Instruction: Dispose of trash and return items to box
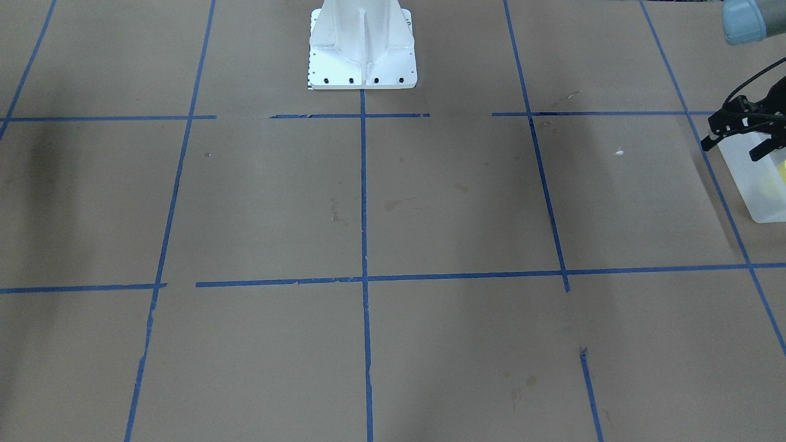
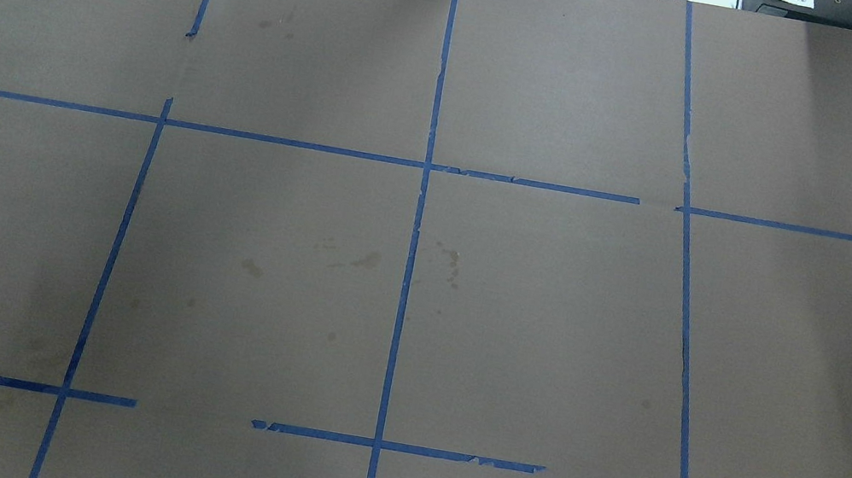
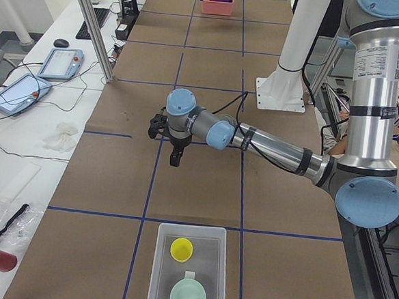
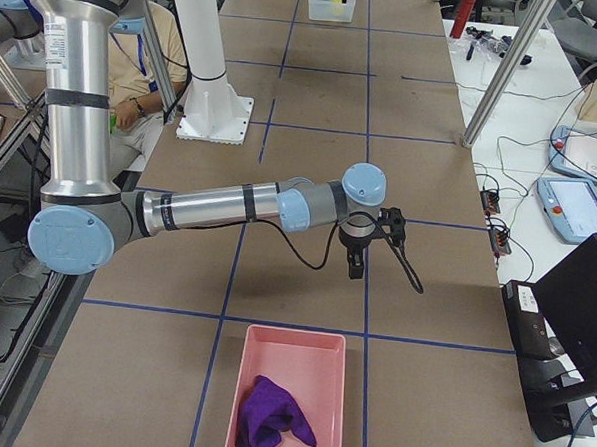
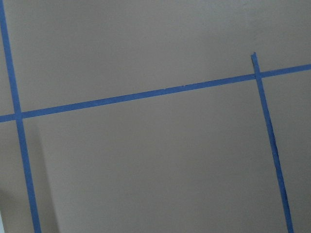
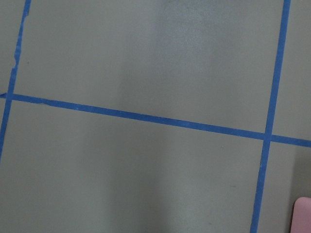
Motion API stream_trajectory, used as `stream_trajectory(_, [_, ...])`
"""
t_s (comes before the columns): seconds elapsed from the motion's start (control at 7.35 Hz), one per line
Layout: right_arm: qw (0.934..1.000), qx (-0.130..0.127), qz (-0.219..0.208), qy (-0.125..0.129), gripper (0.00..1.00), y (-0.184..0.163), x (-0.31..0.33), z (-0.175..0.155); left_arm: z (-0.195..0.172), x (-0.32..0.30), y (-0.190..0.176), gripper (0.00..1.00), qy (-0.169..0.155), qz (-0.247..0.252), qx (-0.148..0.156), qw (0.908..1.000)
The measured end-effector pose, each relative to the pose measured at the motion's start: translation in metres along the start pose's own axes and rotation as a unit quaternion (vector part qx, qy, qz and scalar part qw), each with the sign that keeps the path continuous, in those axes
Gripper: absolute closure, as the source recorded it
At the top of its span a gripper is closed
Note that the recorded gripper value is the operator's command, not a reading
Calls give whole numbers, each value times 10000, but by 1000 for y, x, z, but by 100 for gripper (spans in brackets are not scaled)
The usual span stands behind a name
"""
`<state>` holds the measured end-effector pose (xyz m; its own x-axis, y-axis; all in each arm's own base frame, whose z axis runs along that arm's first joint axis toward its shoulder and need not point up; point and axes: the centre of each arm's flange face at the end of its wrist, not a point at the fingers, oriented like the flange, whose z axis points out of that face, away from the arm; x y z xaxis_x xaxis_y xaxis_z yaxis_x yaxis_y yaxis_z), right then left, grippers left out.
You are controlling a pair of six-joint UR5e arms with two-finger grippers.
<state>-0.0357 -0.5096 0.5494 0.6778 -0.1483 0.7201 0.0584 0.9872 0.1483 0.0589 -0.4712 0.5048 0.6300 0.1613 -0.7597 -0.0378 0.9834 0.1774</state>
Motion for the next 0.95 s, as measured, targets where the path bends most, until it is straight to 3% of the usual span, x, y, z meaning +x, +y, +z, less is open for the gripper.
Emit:
stream_trajectory(0.27, [10000, 31, -37, -12, 0, -1, -4, -3, -1, -26, -3, 0, -583, -110, 182, 9981])
stream_trajectory(0.41, [10000, 46, -53, -18, 0, -1, -5, -5, -2, -37, -4, 0, -725, -88, 219, 9971])
stream_trajectory(0.68, [9999, 69, -81, -31, 0, 0, -8, -8, 3, -51, -4, 0, -784, 197, 124, 9966])
stream_trajectory(0.95, [9999, 63, -103, -32, 0, 3, -8, -8, 9, -57, -4, 0, -620, 250, 31, 9978])
